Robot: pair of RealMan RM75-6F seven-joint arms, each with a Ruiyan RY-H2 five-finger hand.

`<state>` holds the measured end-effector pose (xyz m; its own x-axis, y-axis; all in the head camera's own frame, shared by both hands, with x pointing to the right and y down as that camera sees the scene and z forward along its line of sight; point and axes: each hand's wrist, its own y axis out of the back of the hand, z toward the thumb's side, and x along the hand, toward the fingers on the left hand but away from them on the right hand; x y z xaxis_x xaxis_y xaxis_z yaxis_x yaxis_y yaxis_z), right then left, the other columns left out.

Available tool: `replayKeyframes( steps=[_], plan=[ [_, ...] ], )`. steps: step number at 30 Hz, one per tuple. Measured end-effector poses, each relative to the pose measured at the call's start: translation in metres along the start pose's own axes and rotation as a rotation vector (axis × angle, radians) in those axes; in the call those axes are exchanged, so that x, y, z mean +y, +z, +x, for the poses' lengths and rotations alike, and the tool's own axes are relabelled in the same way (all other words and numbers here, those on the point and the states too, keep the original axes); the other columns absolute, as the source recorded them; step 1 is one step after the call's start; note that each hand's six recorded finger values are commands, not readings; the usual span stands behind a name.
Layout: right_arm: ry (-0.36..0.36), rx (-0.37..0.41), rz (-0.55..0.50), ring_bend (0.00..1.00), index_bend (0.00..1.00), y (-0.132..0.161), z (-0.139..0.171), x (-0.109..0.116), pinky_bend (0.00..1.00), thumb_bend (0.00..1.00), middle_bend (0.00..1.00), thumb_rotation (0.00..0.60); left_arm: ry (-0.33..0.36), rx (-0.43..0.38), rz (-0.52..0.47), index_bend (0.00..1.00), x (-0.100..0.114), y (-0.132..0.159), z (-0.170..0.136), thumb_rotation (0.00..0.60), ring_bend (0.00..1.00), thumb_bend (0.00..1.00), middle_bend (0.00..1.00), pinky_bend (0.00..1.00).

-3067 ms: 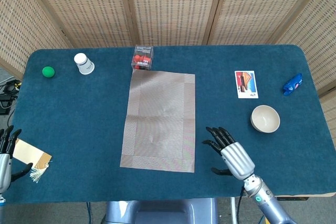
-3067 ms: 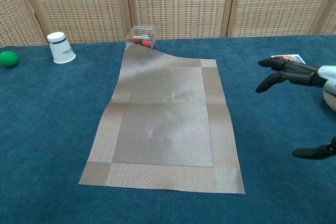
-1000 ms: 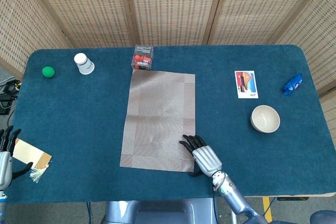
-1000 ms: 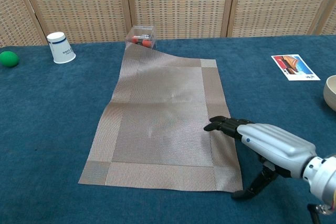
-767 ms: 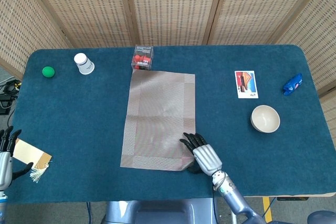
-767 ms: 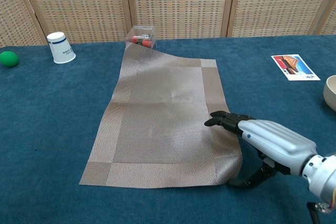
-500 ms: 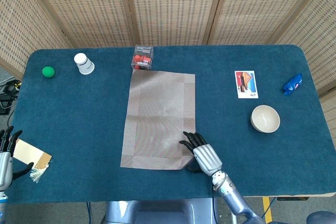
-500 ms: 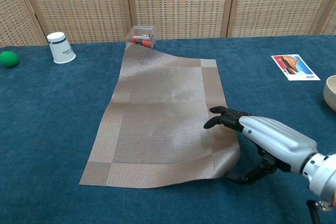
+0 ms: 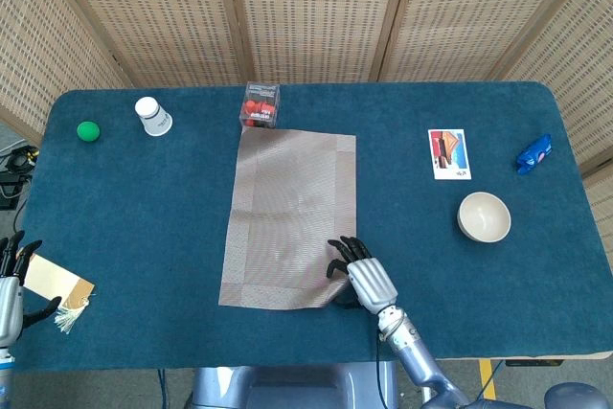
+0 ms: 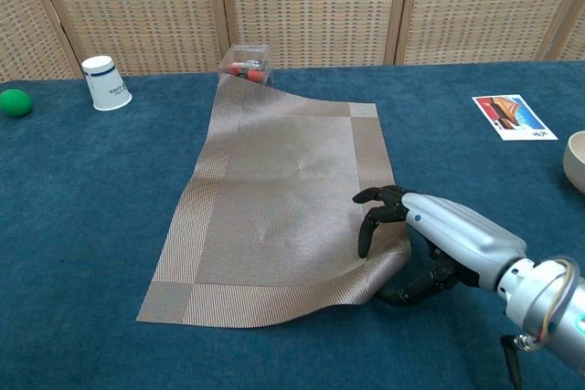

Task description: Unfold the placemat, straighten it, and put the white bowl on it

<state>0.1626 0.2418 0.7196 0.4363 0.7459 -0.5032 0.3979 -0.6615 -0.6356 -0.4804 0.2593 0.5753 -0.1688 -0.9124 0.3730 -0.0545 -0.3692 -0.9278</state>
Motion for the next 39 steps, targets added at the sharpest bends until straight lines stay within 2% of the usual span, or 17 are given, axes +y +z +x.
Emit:
replayKeyframes(
  steps=[11,24,33,39],
  plan=[
    [-0.022,0.012,-0.02,0.01,0.61,0.003,0.006,0.007,0.01,0.53,0.23,0.6,0.0,-0.001,-0.002,0.18,-0.001,0.001,0.0,0.6,0.0,0.13,0.0,0.0],
    [-0.06,0.013,-0.045,0.04,0.67,-0.001,0.021,0.03,0.01,0.54,0.26,0.6,-0.002,0.0,0.003,0.18,-0.003,0.0,0.0,0.6,0.0,0.13,0.0,0.0],
    [-0.101,-0.011,-0.034,0.05,0.68,-0.019,0.039,0.054,0.01,0.54,0.26,0.6,-0.002,-0.004,0.008,0.18,-0.003,0.002,0.0,0.6,0.0,0.13,0.0,0.0],
    [-0.158,-0.053,-0.005,0.05,0.69,-0.046,0.052,0.087,0.01,0.54,0.26,0.6,-0.005,-0.007,0.014,0.18,-0.005,0.004,0.0,0.6,0.0,0.13,0.0,0.0]
  ],
)
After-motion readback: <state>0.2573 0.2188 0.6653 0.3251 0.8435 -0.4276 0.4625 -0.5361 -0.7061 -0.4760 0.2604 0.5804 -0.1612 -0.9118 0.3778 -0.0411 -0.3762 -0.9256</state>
